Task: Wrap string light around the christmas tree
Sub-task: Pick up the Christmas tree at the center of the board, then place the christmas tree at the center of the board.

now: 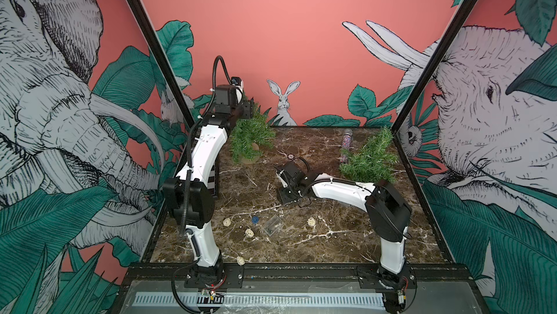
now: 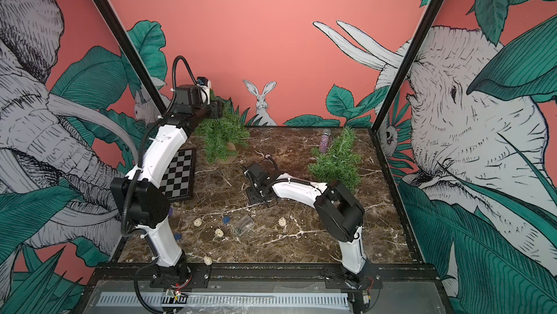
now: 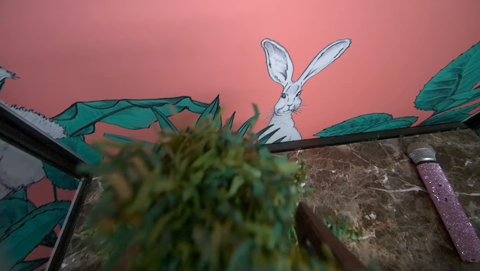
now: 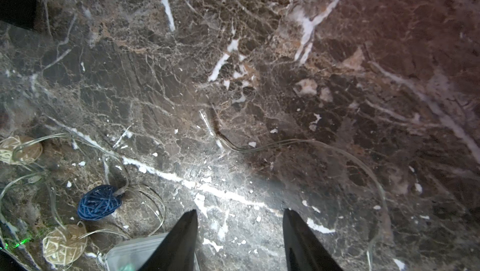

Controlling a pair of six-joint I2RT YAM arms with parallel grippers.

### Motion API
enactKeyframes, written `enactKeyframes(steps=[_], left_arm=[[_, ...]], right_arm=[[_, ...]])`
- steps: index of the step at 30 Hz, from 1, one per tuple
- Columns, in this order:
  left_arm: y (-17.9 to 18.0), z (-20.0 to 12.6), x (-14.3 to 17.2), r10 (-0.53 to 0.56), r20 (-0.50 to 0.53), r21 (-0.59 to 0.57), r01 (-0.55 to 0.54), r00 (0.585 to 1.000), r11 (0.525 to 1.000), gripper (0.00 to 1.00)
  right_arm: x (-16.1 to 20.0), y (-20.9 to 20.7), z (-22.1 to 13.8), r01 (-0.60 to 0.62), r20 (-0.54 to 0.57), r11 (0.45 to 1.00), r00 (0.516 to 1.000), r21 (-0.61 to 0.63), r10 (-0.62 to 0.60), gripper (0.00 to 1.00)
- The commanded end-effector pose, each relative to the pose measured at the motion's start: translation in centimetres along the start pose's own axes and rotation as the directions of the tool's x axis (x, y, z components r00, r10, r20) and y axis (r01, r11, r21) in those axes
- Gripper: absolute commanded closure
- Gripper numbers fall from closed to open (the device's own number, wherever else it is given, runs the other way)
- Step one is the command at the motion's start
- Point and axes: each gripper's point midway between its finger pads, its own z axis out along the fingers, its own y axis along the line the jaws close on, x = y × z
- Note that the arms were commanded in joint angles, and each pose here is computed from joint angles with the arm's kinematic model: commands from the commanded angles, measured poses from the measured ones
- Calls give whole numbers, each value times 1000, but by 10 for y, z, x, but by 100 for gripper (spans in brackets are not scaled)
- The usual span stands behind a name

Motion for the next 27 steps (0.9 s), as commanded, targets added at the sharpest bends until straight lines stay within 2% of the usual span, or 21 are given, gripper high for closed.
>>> enactKeyframes(steps=[1,3,5,7,12,18,21,27], left_arm=[[-10,-2,-32,50,162,49,-59,985,997,37],[-16,-3,-32,52,184,82,-68,982,994,48],[-20,-9,-38,41,226,108,-67,973,992,66],[-22,-15,-45,34,254,114,-65,967,991,78],[-28,-39,-61,54,266,139,-94,962,986,100],[-39,-80,-65,-24,216,216,-24,976,976,100],[-50,-95,-50,-49,188,258,-1,981,966,100],[-65,-115,-9,-17,142,262,-21,990,965,100]], right_arm=[[-11,5,-13,-17,39,1000,999,-21,18,45],[-12,3,-15,-18,45,1000,999,-13,18,45],[-13,2,-18,-17,55,1000,998,-7,17,45],[-15,1,-19,-23,57,1000,998,-5,23,45],[-29,-2,-33,-49,90,998,995,-38,52,45],[-37,-13,-45,-54,120,998,991,-25,57,45],[-35,-16,-44,-61,119,998,991,-24,63,45],[-27,-15,-31,-65,82,997,994,-31,67,45]])
